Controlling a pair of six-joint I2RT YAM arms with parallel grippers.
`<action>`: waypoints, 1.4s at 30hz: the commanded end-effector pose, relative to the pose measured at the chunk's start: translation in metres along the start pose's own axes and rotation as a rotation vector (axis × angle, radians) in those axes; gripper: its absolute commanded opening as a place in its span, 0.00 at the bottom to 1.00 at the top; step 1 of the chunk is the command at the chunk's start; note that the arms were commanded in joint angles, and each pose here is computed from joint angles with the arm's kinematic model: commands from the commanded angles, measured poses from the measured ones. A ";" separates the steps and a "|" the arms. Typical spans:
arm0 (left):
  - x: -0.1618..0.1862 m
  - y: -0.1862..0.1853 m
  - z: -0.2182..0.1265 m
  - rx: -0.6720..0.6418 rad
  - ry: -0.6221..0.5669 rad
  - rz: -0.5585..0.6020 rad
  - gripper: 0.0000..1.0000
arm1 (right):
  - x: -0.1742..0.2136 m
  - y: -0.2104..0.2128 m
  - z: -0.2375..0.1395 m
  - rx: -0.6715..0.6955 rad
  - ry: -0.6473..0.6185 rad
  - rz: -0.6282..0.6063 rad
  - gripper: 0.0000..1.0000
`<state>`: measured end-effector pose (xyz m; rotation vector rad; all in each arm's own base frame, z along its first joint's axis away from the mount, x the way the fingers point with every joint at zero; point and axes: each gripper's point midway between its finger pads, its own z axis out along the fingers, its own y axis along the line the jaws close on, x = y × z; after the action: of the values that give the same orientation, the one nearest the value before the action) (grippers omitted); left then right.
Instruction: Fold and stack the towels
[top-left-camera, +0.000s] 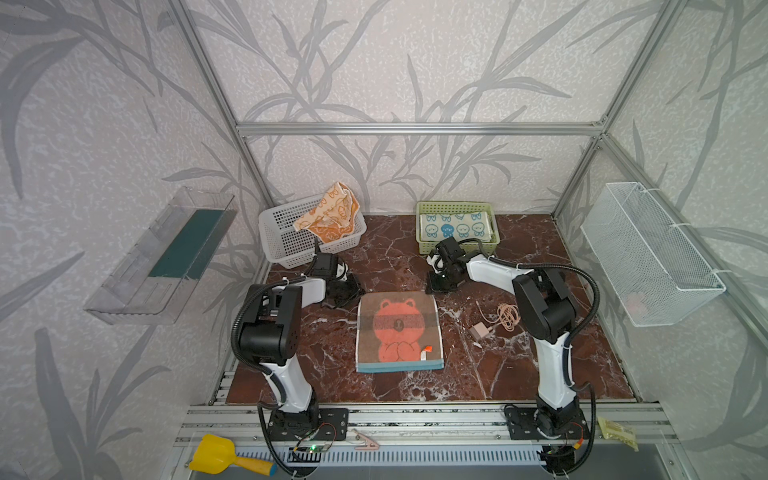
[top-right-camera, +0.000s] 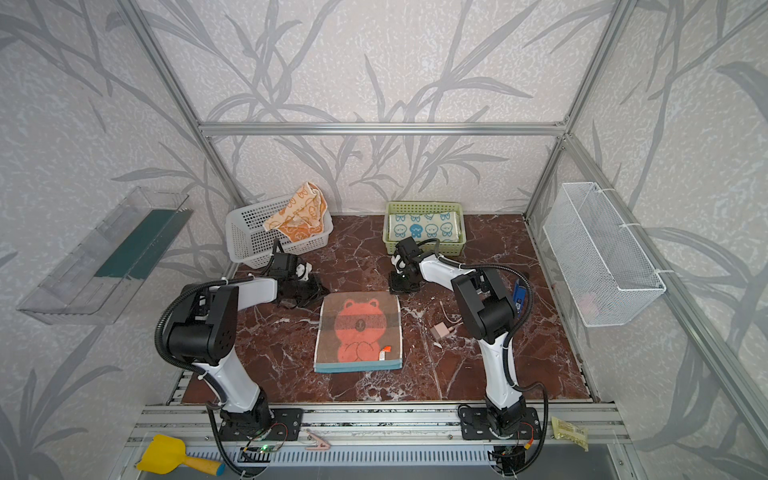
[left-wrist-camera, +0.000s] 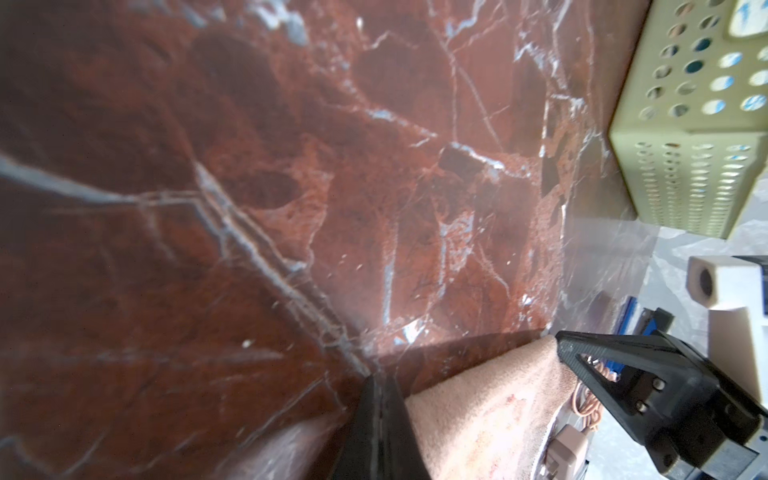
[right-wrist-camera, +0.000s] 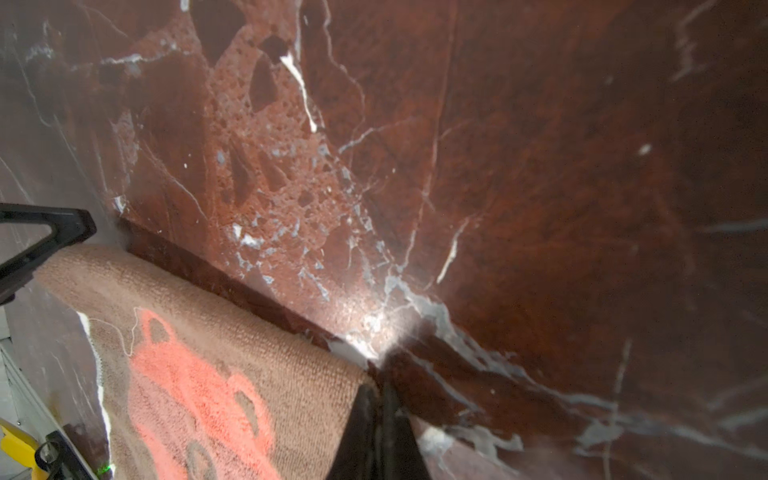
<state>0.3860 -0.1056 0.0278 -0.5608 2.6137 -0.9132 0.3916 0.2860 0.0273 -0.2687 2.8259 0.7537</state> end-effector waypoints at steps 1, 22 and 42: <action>-0.016 -0.022 -0.013 0.072 -0.059 0.058 0.00 | -0.012 0.007 -0.014 -0.012 -0.015 -0.055 0.00; -0.031 -0.069 -0.060 0.181 -0.182 0.199 0.00 | -0.045 0.035 -0.078 0.016 -0.188 -0.301 0.00; -0.015 -0.042 -0.077 0.170 -0.229 0.208 0.00 | -0.017 0.059 -0.099 -0.063 -0.305 -0.431 0.00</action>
<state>0.3679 -0.0932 0.0814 -0.3799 2.4194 -0.9262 0.3774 0.2854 0.1040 -0.6781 2.4664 0.7012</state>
